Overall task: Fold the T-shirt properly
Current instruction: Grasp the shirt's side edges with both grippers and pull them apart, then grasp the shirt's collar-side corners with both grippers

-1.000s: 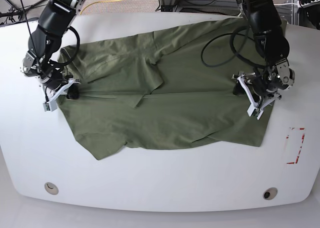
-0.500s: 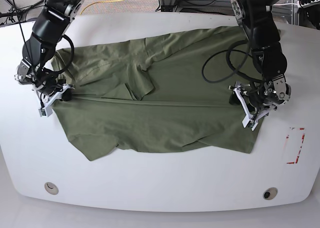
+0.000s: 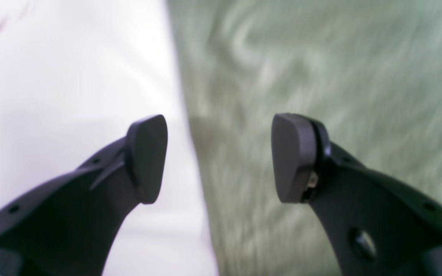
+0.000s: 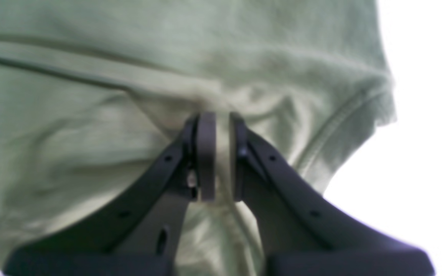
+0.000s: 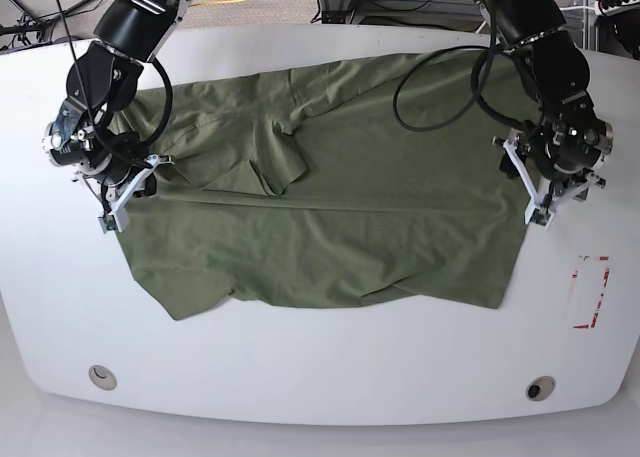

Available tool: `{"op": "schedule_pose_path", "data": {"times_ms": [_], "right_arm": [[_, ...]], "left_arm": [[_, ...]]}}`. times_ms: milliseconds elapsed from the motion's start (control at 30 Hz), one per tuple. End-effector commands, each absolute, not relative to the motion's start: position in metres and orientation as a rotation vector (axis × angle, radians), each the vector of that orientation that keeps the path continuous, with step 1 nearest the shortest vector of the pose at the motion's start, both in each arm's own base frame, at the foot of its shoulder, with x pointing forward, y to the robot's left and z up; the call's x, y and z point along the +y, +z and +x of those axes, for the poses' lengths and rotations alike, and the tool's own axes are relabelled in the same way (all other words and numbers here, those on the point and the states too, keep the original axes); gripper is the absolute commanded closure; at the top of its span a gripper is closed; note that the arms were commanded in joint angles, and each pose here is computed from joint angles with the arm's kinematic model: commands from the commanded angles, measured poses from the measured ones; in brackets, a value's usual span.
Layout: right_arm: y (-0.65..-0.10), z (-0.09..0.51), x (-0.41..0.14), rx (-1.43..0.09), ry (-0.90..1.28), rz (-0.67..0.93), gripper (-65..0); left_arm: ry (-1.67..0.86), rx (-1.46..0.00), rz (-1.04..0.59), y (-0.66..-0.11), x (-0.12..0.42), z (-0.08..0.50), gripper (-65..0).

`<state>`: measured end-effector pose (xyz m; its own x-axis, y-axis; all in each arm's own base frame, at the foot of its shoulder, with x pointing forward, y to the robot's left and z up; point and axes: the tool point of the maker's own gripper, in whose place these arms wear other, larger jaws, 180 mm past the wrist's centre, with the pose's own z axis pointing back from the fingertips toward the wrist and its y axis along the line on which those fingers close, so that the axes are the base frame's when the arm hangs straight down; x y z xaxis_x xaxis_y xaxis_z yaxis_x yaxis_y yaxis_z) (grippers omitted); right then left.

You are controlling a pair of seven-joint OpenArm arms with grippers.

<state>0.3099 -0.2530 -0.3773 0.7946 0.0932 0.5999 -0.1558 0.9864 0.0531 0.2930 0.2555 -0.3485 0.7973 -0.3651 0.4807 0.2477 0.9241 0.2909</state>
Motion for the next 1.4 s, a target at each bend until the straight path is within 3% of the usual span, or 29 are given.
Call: {"op": "schedule_pose_path", "data": {"times_ms": [0,233,467,800,1367], "right_arm": [[-0.358,0.308,-0.254,-0.682,0.158,0.057,-6.3],[-0.361,0.28,-0.237,-0.653,0.173,0.049,-6.3],[-0.38,0.256,-0.229,-0.594,0.165,0.073,-6.3],[-0.383,0.25,-0.22,-0.598,0.16,0.116,-6.3],[-0.384,0.244,-0.215,-0.603,0.158,0.157,-6.3]], "left_arm": [[-0.342,-0.569,0.273,-0.334,0.261,0.279,-40.3],[-0.367,-0.481,0.212,-0.356,0.262,0.216,-40.3],[-0.2,-0.476,0.163,-0.351,0.307,0.161,-40.3],[-0.184,-0.525,0.011,-0.348,0.301,0.149,-40.3],[-0.032,-0.432,-0.068,-0.39,0.326,0.13,-40.3]]}}
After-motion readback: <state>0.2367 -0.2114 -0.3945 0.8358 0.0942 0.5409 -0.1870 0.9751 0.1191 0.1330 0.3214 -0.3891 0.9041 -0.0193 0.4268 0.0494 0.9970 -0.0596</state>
